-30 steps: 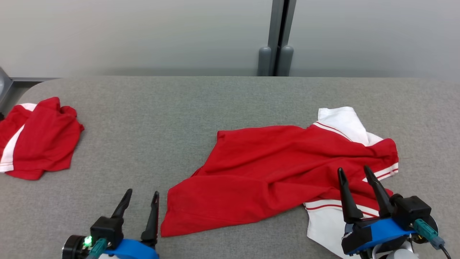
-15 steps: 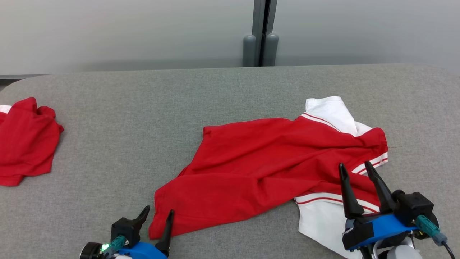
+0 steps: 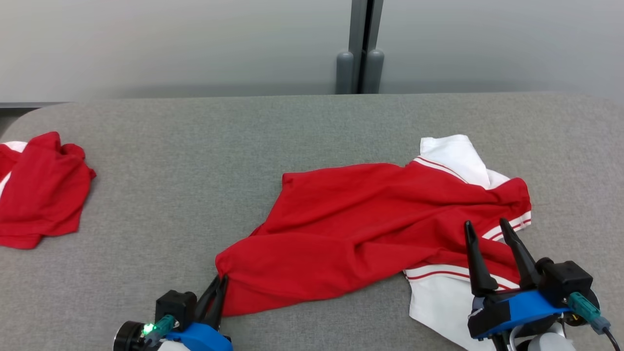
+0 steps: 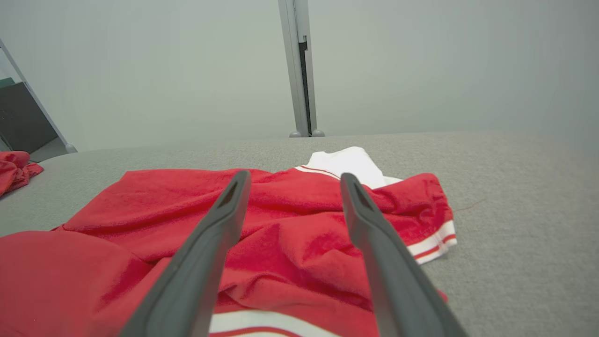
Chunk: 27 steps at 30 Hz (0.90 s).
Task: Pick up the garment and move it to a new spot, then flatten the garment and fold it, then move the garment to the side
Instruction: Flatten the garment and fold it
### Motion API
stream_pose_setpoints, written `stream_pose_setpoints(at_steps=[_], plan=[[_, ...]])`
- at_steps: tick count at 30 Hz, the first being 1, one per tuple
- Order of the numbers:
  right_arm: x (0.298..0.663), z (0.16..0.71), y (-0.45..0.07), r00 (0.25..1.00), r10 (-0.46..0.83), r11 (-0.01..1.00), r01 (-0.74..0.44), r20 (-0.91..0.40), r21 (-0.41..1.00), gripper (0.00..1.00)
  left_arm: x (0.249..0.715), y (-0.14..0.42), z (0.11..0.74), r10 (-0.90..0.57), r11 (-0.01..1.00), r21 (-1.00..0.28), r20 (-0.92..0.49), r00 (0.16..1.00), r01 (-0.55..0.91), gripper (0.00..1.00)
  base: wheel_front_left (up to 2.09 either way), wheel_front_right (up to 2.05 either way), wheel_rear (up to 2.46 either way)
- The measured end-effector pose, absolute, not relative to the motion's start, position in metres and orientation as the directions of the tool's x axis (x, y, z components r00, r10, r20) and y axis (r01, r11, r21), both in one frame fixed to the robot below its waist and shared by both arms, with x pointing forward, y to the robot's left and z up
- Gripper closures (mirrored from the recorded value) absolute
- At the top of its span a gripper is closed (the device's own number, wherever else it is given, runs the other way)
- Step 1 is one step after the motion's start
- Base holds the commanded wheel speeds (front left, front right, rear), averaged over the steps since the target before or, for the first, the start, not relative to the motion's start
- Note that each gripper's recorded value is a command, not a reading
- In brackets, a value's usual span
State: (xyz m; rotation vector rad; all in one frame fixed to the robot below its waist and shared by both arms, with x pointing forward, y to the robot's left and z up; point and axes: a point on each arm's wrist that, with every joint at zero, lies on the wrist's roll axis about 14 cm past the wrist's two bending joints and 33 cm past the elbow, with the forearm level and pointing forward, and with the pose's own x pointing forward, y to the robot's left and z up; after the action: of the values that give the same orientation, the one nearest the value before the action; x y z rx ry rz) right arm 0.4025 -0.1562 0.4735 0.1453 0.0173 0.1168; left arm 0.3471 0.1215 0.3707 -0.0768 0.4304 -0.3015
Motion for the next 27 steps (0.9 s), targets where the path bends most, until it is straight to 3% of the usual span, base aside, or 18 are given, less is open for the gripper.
stream_pose_setpoints(at_steps=[9,19,26,27], plan=[[0.398,0.477,-0.143,0.988,0.155,0.977,-0.153,0.001,0.151,0.0,0.335,0.131,0.405,-0.272,0.959,-0.166,-0.304,0.913,0.231,1.0,0.0,0.0,0.0],[0.401,0.472,-0.127,0.98,0.197,0.968,-0.193,-0.013,0.158,0.0,0.264,0.125,0.376,-0.289,0.947,-0.269,-0.477,0.83,0.175,1.0,0.0,0.0,0.0],[0.401,0.469,-0.123,0.977,0.21,0.966,-0.203,-0.024,0.16,0.0,0.24,0.129,0.361,-0.272,0.948,-0.296,-0.552,0.788,0.119,1.0,0.0,0.0,0.0],[0.401,0.468,-0.123,0.977,0.211,0.966,-0.204,-0.025,0.16,0.0,0.24,0.131,0.361,-0.266,0.949,-0.294,-0.554,0.789,0.114,0.71,0.0,0.0,0.0]])
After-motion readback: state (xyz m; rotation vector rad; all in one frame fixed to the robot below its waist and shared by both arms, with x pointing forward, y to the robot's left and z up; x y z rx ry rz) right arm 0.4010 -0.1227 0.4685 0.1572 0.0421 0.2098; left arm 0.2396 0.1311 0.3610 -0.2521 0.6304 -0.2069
